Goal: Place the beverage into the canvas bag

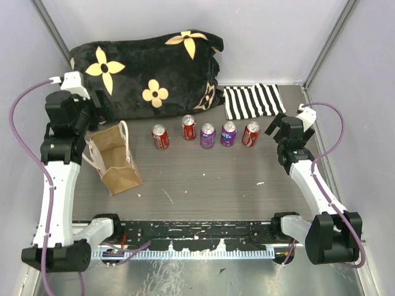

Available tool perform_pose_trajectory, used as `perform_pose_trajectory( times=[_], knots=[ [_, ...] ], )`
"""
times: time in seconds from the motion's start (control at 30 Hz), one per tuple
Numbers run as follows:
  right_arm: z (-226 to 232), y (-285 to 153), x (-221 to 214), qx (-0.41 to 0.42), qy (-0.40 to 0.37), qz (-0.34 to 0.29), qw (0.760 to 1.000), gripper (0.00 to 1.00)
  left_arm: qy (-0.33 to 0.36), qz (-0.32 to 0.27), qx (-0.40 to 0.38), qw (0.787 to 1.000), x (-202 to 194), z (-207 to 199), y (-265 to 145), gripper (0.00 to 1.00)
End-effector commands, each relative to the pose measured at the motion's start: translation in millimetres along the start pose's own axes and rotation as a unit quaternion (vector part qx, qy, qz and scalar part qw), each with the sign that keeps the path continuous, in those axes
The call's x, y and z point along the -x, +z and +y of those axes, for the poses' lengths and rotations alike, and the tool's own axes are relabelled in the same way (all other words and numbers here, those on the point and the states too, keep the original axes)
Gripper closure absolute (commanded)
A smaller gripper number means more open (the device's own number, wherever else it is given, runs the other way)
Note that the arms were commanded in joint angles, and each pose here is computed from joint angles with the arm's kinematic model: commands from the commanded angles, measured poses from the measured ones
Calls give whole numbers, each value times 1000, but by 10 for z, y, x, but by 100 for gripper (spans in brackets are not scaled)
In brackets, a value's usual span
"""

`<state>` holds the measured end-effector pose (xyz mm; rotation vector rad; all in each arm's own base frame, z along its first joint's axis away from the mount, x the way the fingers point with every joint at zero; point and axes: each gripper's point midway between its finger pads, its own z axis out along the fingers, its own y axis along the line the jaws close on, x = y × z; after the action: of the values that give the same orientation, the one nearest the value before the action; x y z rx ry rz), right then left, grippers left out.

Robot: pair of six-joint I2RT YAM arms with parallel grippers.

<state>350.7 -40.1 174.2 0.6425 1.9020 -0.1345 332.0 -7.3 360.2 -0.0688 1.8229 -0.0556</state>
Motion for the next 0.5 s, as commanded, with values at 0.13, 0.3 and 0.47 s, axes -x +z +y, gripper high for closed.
perform_pose_trajectory(
  times=[0.13,0.3,0.47],
  knots=[
    [155,-110,195,53,-13,-26,998,0,-69,103,152,981,-338,793,340,2],
    [389,-159,212,115,-21,-16,993,0,-62,154,179,970,-703,935,532,2],
    [537,-185,187,151,-34,7,988,0,-60,181,213,958,-925,1107,661,2]
  ],
)
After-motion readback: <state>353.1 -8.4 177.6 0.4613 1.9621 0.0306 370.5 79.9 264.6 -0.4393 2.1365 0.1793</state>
